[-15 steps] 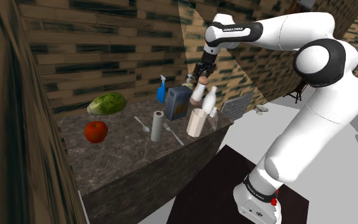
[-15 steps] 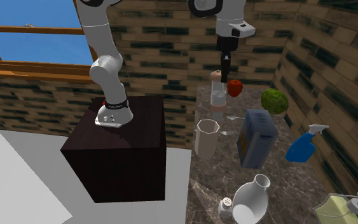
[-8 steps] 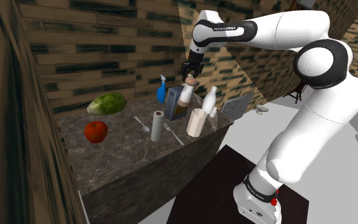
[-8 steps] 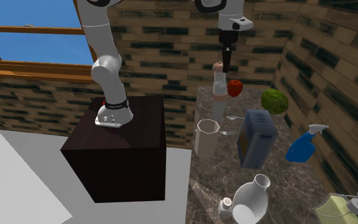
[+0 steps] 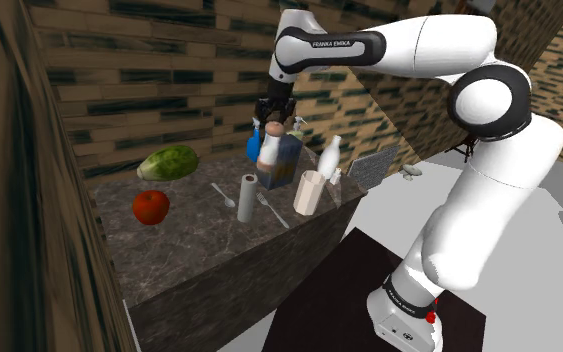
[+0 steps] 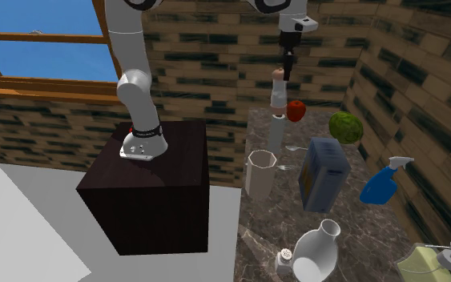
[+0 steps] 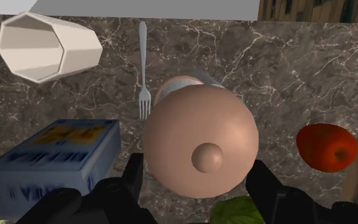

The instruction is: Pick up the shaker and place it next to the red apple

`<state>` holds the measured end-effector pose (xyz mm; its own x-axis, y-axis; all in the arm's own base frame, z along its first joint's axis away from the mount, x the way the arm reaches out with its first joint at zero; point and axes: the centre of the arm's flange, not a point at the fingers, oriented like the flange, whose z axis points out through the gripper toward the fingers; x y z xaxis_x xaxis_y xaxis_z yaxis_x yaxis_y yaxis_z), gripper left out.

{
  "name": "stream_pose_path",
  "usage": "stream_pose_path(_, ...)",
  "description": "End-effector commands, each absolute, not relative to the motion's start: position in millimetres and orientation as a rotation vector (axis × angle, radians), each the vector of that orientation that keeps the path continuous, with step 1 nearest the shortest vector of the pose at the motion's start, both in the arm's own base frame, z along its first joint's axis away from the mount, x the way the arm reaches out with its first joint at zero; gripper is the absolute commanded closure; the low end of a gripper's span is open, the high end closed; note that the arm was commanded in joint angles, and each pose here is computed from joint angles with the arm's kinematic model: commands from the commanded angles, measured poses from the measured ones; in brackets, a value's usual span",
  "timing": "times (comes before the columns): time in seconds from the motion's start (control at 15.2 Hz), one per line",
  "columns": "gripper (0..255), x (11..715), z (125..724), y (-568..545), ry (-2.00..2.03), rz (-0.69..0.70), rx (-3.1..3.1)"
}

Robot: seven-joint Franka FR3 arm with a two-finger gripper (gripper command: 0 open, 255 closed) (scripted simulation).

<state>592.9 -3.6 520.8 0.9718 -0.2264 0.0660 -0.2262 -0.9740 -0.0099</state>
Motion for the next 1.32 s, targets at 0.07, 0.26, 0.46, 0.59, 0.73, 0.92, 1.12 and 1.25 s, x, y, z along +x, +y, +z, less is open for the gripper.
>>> stream_pose_path(0.07, 255, 599.7, 520.2, 35.4, 0.359, -0.105, -3.117)
stream_pose_path(0.26, 255, 611.2, 520.3, 73.3, 0.359, -0.105, -3.117)
stream_pose_path(0.46, 255, 622.7, 520.4, 111.2, 0.359, -0.105, -3.117)
stream_pose_path(0.59, 255, 630.4, 520.5, 136.5, 0.359, -0.105, -3.117)
stream_pose_path(0.73, 255, 638.1, 520.5, 161.7, 0.359, -0.105, -3.117)
stream_pose_path(0.92, 255, 649.6, 520.6, 199.6, 0.359, -0.105, -3.117)
stream_pose_path(1.12, 255, 661.1, 520.7, 237.5, 0.359, -0.105, -3.117)
stream_pose_path(1.25, 255, 668.8, 520.8, 262.7, 0.359, -0.105, -3.117)
